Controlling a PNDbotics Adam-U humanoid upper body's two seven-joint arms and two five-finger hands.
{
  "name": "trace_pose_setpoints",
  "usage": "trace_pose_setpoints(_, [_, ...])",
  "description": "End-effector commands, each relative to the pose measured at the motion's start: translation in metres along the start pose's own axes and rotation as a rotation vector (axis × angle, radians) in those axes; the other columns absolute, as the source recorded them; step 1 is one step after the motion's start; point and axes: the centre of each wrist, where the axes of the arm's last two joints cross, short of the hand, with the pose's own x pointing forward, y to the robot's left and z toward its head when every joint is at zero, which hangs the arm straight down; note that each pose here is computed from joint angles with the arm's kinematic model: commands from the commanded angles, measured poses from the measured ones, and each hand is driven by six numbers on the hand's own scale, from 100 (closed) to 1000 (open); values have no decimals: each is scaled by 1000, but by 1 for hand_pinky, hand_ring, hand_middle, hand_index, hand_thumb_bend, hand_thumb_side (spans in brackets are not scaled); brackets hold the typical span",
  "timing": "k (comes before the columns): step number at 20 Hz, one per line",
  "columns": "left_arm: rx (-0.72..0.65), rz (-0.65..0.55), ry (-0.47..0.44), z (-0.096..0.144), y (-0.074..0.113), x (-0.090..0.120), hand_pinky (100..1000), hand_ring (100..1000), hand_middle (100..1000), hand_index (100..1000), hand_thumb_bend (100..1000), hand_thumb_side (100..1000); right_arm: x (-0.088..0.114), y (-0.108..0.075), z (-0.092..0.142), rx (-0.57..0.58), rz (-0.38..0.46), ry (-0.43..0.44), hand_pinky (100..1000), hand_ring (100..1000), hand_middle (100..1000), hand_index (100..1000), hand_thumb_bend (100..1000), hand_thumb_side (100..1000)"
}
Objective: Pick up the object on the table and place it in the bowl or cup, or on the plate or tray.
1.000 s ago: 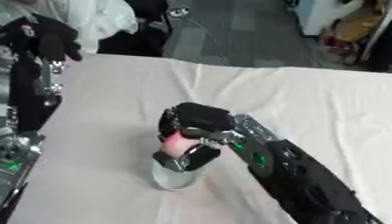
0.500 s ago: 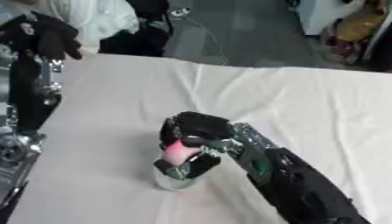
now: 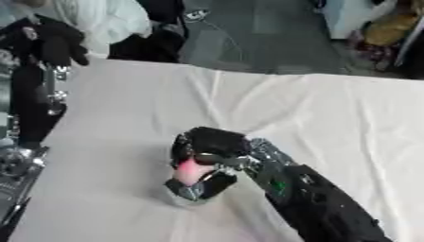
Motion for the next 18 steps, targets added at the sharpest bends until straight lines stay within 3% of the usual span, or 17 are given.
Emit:
trace_pose_setpoints(1, [1,1,-35,-7,3,5,536,388,559,622,100,661,0,-5,-4,-3,14,-16,100,100,100,254,100,502])
trace_pose_setpoints(15, [0,2,-36,-7,3,5,535,388,559,623,100,660,-4,-4,1,-21,54,-1,100,100,100,278,100,506])
trace_pose_setpoints(18, [-1,2,-35,-6,3,5,535,388,559,623,100,660,-4,-5,1,-42,76,8,100,100,100,327,100,389])
